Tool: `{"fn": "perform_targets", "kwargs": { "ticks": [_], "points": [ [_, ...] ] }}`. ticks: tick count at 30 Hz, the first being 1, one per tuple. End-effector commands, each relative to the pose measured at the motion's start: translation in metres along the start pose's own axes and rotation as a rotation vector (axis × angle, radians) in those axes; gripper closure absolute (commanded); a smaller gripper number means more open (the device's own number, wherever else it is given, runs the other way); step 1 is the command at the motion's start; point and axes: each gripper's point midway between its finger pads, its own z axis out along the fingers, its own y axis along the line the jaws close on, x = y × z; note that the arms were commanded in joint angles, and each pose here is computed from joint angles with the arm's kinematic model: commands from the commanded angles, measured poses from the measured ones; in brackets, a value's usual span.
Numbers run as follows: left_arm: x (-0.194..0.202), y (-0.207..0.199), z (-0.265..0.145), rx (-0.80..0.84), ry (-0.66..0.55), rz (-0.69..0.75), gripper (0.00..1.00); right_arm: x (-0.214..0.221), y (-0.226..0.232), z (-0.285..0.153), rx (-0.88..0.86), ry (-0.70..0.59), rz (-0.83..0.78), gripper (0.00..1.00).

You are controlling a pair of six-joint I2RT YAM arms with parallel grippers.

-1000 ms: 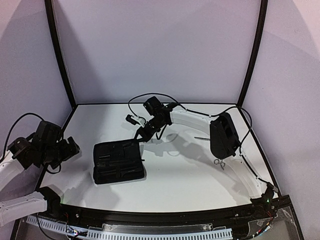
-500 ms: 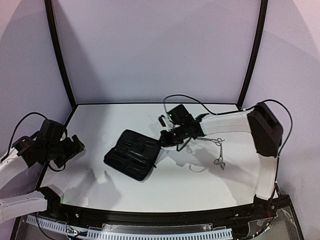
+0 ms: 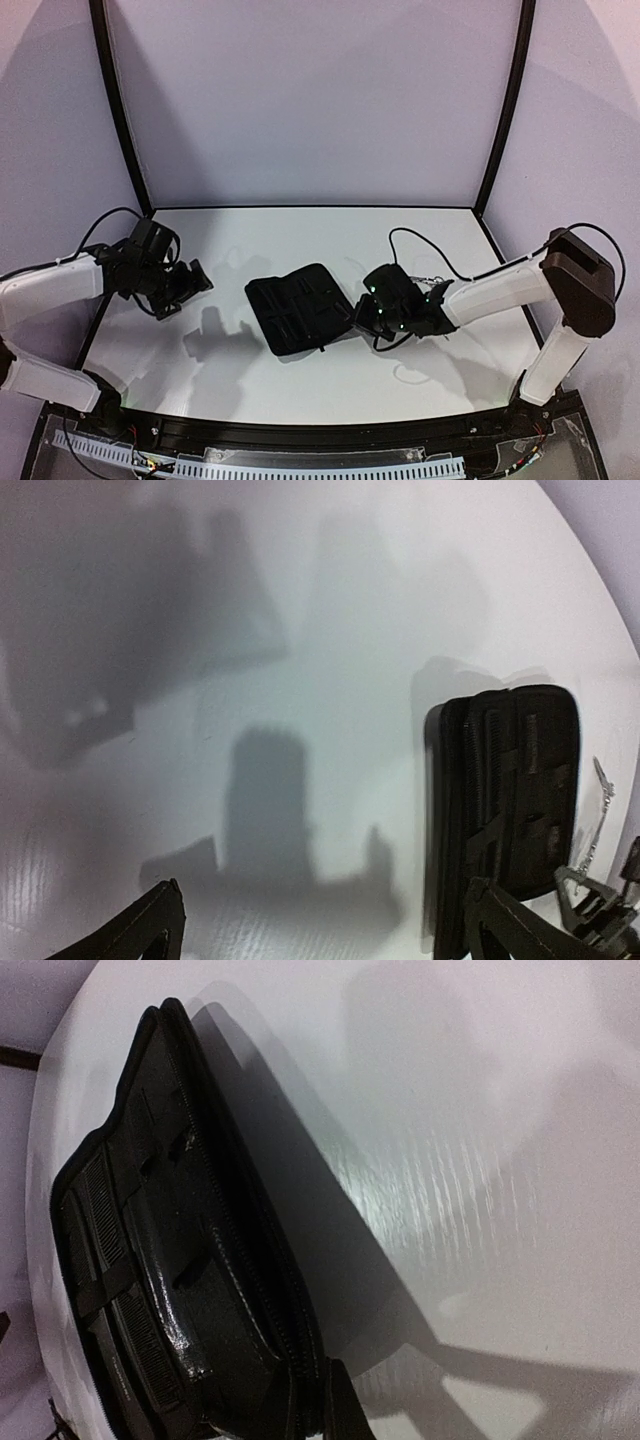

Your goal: Sort the hair-cutting tools

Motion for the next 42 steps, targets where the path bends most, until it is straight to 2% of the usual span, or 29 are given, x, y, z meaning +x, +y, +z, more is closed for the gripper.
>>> {"fn": "perform_targets", "kwargs": {
  "ticks": [1, 7, 12, 15, 20, 24, 32, 42],
  "points": [
    [-0.017, -0.036, -0.010, 0.098, -0.021, 0.067, 0.01, 0.015, -0.008, -0.009, 0.028, -0.046, 0.144, 0.98],
    [-0.023, -0.039, -0.017, 0.090, -0.034, 0.083, 0.01, 0.024, -0.005, -0.016, -0.005, -0.041, 0.176, 0.83],
    [-0.022, -0.031, -0.027, 0.074, -0.060, 0.094, 0.01, 0.009, -0.001, -0.034, 0.051, -0.068, 0.044, 0.52],
    [-0.025, -0.024, -0.036, 0.055, -0.094, 0.100, 0.01, -0.010, -0.006, -0.058, 0.131, -0.113, -0.050, 0.30],
    [-0.024, -0.017, -0.042, 0.045, -0.115, 0.100, 0.01, -0.040, -0.038, -0.100, 0.307, -0.128, -0.121, 0.02],
    [-0.023, -0.017, -0.040, 0.051, -0.115, 0.097, 0.01, -0.060, -0.082, -0.128, 0.473, -0.099, -0.122, 0.01],
    [-0.021, -0.021, -0.031, 0.069, -0.096, 0.110, 0.01, -0.088, -0.136, -0.122, 0.502, 0.012, -0.040, 0.04],
    [-0.016, -0.016, -0.026, 0.059, -0.078, 0.111, 0.01, -0.110, -0.174, -0.077, 0.557, 0.128, -0.041, 0.33]
  ]
}}
